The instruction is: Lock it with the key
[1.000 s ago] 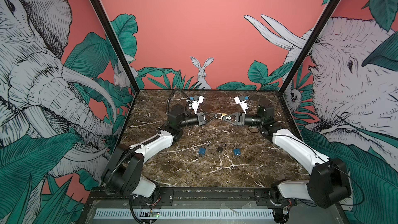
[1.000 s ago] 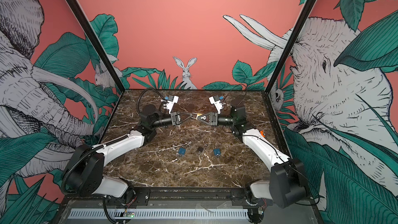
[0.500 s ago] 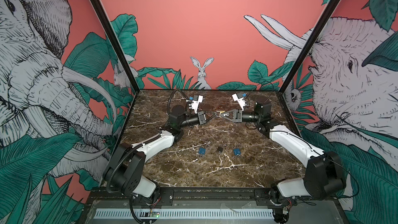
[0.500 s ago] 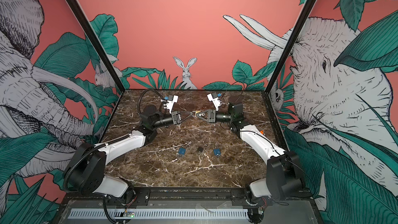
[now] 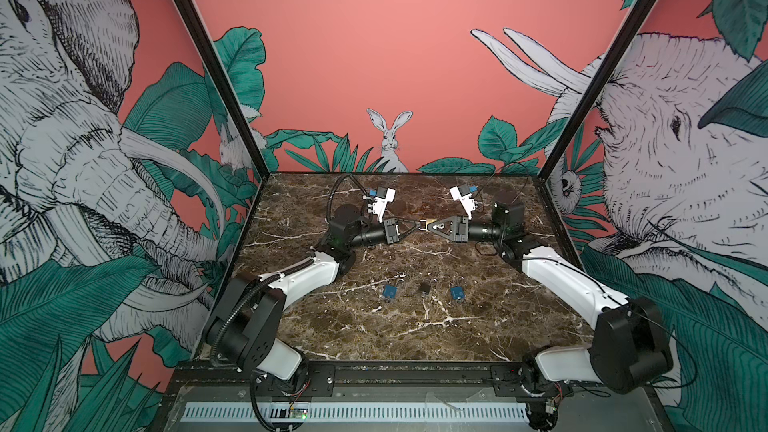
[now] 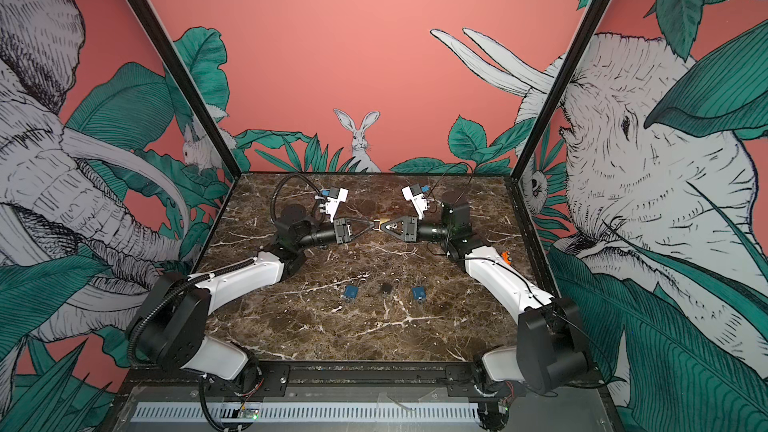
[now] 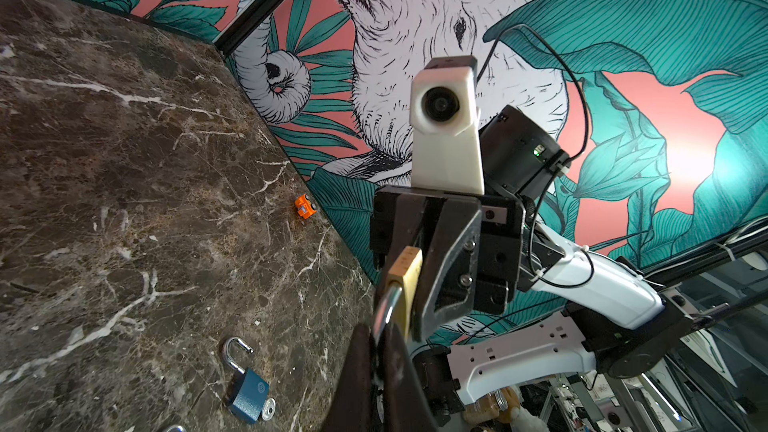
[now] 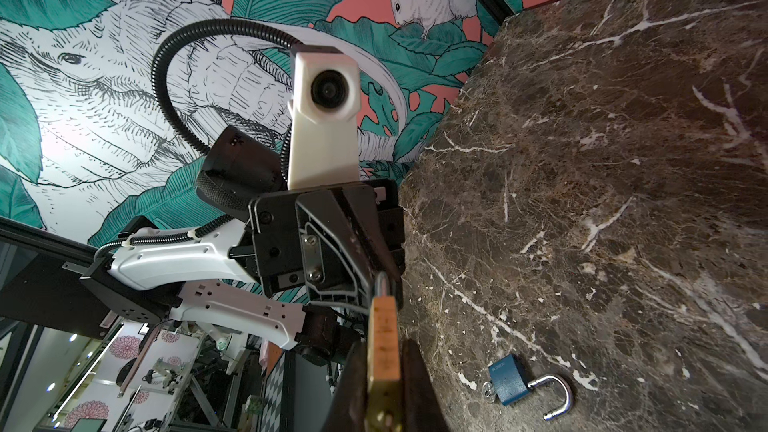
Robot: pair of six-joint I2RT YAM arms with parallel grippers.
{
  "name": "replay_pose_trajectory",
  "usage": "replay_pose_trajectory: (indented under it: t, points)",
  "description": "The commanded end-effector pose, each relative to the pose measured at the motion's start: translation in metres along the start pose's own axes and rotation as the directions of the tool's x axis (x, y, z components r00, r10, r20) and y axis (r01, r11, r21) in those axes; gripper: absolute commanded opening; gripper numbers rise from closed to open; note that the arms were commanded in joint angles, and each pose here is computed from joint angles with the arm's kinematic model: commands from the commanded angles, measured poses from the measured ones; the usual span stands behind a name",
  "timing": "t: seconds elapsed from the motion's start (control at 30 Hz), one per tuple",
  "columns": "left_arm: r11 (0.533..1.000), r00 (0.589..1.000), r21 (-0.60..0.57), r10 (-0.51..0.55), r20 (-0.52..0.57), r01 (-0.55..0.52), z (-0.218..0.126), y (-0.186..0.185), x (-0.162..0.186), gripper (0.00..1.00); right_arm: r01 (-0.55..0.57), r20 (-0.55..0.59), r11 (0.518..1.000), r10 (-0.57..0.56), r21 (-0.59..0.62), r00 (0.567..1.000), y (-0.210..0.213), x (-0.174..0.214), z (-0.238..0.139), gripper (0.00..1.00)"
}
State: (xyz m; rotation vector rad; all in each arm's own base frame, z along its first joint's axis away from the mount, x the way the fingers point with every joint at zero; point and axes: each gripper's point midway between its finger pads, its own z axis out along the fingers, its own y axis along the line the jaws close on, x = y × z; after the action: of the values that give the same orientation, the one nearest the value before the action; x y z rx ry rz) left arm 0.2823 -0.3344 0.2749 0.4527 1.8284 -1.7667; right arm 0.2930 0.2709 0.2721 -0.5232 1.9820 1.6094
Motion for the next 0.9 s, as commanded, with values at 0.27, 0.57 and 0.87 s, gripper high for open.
replay_pose_trajectory:
  t: [0.27, 0.57, 0.87]
  points:
    - [0.965, 0.981, 0.249, 0.122, -0.150, -0.082, 0.013, -0.071, 0.032, 0.13, 0.005, -0.039, 1.000, -0.005, -0.009, 0.999, -0.006, 0.012, 0.017, 0.00]
    - [0.968, 0.981, 0.236, 0.120, -0.153, -0.082, 0.013, -0.069, 0.033, 0.00, -0.016, -0.052, 1.000, 0.016, 0.003, 0.999, -0.013, 0.014, 0.021, 0.00]
    - [0.976, 0.995, 0.207, 0.083, -0.060, -0.069, -0.001, -0.051, 0.015, 0.00, -0.039, 0.017, 0.999, 0.039, 0.023, 0.999, -0.019, 0.006, 0.005, 0.20]
